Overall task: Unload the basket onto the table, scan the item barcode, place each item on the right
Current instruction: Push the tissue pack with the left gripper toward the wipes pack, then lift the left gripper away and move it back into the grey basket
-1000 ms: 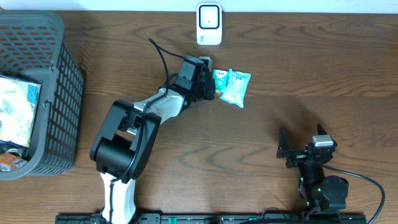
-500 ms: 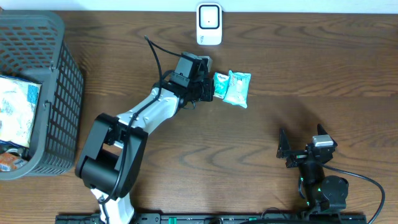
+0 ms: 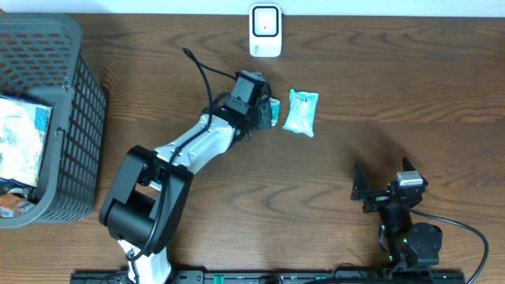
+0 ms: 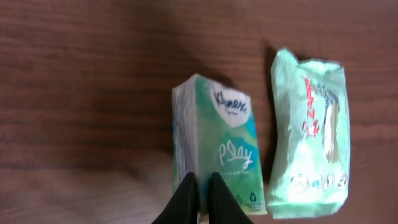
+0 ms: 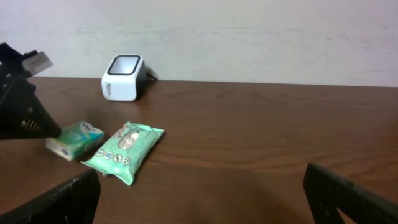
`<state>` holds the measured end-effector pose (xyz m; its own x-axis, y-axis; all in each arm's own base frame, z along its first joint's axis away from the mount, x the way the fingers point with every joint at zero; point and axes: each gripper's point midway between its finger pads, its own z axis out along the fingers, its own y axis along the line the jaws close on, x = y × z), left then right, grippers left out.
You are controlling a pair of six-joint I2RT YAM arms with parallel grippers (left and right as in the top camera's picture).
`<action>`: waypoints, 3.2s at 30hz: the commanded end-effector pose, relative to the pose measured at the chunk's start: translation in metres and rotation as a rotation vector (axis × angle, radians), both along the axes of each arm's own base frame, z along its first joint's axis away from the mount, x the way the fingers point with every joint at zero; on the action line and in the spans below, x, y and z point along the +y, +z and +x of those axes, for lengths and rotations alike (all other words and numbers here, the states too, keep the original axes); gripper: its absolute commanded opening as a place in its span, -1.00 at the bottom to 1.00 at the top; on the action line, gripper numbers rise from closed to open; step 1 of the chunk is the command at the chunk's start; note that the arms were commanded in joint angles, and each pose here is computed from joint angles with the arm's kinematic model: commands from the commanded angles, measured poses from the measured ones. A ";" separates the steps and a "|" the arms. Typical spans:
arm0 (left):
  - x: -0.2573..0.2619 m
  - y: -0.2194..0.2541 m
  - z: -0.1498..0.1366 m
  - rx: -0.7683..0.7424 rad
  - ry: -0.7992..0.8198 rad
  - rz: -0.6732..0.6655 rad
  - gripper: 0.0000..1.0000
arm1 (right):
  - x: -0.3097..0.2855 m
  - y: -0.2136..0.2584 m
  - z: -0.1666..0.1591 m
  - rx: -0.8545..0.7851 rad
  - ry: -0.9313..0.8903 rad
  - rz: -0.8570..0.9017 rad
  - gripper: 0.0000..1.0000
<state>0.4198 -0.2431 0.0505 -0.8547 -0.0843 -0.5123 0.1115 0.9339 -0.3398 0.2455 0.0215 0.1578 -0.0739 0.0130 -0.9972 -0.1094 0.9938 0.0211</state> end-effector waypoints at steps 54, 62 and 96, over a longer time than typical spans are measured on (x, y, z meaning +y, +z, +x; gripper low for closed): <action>-0.027 -0.034 0.011 -0.039 -0.025 -0.013 -0.39 | 0.003 -0.001 -0.001 0.002 0.013 0.006 0.99; -0.047 -0.030 0.009 -0.033 -0.075 -0.111 -0.59 | 0.003 -0.001 -0.001 0.002 0.013 0.006 0.99; -0.052 0.038 0.029 -0.166 -0.134 -0.274 -0.12 | 0.003 -0.001 -0.001 0.002 0.013 0.006 0.99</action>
<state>0.4406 -0.2984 0.0474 -0.8138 -0.1072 -0.5711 0.2576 0.8145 -0.5199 0.2455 0.0214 0.1578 -0.0739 0.0130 -0.9972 -0.1091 0.9938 0.0211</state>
